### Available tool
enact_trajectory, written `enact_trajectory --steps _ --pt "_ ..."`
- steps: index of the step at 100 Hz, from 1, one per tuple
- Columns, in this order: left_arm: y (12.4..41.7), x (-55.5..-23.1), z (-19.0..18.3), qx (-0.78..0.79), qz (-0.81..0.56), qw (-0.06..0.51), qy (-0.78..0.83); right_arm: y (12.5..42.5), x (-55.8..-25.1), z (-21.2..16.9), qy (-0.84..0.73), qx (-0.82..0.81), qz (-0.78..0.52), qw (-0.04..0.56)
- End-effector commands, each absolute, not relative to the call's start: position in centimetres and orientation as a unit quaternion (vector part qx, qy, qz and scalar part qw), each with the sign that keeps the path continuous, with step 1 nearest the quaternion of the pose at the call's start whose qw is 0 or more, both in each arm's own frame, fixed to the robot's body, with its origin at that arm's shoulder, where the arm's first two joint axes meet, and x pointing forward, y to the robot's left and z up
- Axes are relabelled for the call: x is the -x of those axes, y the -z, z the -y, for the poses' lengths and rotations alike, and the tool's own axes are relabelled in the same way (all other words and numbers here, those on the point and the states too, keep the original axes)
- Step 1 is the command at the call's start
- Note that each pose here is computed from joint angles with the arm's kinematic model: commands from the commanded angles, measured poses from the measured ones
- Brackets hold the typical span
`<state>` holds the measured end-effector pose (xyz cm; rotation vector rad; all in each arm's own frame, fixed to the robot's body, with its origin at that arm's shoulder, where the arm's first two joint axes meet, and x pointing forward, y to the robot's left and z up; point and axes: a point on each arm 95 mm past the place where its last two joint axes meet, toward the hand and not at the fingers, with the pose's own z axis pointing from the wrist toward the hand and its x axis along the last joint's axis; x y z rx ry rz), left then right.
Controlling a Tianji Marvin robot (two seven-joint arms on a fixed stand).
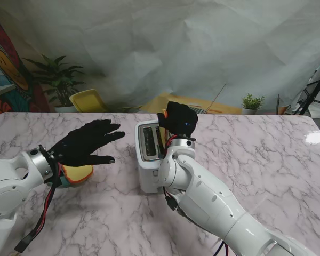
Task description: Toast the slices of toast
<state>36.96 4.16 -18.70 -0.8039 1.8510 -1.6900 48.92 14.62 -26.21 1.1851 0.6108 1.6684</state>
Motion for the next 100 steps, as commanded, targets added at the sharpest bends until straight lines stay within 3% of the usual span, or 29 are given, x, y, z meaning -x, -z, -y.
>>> enact_trajectory --steps 1,100 --pt "19.1 -36.9 -4.1 0.301 -0.684 0.248 0.616 26.4 -49.1 -14.3 -0.682 -0.485 -0.254 0.485" --pt "19.4 -37.0 -4.0 0.301 -0.684 0.247 0.616 29.5 -48.1 -13.4 -0.669 -0.481 -0.295 0.484"
